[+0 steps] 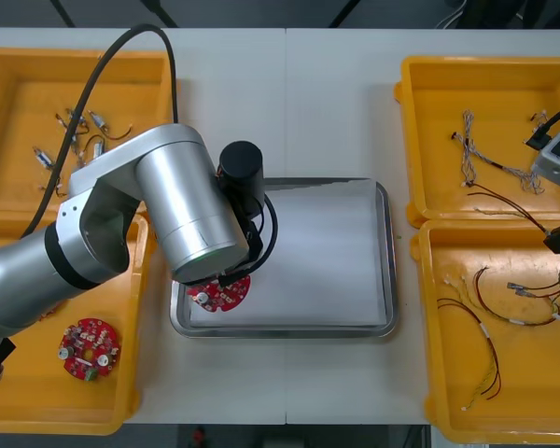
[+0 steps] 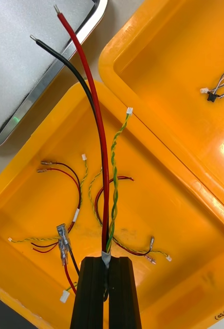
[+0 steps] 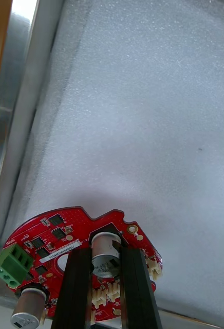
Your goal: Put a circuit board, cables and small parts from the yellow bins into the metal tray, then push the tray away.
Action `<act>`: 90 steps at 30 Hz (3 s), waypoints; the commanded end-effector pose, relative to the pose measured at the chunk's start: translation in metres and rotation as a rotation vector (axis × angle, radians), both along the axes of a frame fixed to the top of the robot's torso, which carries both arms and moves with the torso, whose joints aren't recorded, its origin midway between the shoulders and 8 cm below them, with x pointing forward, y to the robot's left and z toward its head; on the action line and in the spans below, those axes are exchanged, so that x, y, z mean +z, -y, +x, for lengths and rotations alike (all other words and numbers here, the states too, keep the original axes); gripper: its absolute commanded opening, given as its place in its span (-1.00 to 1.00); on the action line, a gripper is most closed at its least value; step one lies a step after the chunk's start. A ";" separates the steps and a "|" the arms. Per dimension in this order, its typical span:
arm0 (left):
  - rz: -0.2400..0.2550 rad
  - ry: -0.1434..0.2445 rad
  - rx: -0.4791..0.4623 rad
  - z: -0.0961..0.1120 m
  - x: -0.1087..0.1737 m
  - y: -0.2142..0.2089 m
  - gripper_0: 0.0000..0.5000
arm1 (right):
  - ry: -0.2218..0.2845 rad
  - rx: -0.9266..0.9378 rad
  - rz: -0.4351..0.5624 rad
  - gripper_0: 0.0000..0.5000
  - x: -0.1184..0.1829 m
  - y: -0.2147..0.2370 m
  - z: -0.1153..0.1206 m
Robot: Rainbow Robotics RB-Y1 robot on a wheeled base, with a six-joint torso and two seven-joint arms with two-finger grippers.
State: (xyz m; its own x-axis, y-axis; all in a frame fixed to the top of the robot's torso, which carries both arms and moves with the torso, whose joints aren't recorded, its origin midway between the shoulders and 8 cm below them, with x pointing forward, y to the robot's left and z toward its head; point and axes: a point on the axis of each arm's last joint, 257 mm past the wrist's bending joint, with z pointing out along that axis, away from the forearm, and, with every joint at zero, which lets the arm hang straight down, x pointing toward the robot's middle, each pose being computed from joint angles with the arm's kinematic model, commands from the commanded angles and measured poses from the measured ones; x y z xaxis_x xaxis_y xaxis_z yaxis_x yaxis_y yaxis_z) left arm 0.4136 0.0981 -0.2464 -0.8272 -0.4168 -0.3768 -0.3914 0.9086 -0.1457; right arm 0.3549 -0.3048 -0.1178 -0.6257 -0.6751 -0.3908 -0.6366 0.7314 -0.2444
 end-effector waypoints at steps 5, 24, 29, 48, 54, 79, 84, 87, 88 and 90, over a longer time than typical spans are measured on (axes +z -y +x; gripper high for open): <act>-0.032 0.058 -0.031 0.011 0.012 0.029 -1.00 | 0.033 0.014 -0.049 -1.00 0.012 0.003 0.002; 0.001 0.038 -0.029 0.012 -0.007 0.025 -0.88 | 0.033 0.014 -0.049 -1.00 0.012 0.003 0.002; 0.005 0.039 -0.034 0.012 -0.007 0.024 0.20 | 0.033 0.014 -0.049 -1.00 0.012 0.003 0.002; -0.061 0.023 -0.087 0.002 0.058 0.022 1.00 | 0.033 0.014 -0.049 -1.00 0.012 0.003 0.002; -0.087 0.011 -0.097 -0.002 0.105 0.006 1.00 | 0.033 0.014 -0.049 -1.00 0.012 0.003 0.002; -0.058 0.066 0.095 0.056 0.230 -0.158 1.00 | 0.009 0.405 -0.217 -1.00 -0.009 -0.078 -0.019; -0.024 0.092 0.146 0.080 0.233 -0.190 1.00 | 0.018 0.562 -0.264 -1.00 -0.019 -0.114 -0.019; -0.014 0.103 0.169 0.092 0.234 -0.208 1.00 | 0.030 0.647 -0.271 -1.00 -0.027 -0.138 -0.015; -0.013 0.102 0.174 0.094 0.232 -0.211 1.00 | 0.029 0.661 -0.271 -1.00 -0.030 -0.142 -0.015; -0.008 0.108 0.187 0.103 0.231 -0.224 1.00 | 0.043 0.718 -0.279 -1.00 -0.037 -0.160 -0.010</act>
State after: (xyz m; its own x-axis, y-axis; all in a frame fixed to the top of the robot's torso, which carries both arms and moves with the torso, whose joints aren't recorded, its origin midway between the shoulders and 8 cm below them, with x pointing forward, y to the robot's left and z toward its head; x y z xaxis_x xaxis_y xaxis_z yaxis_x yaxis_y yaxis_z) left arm 0.4970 0.2986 -0.0555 -0.7357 -0.5639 -0.3751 -0.5440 0.8220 -0.1688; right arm 0.3341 -0.1552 -0.1547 -0.1031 -0.9685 -0.2266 -0.9231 0.1780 -0.3408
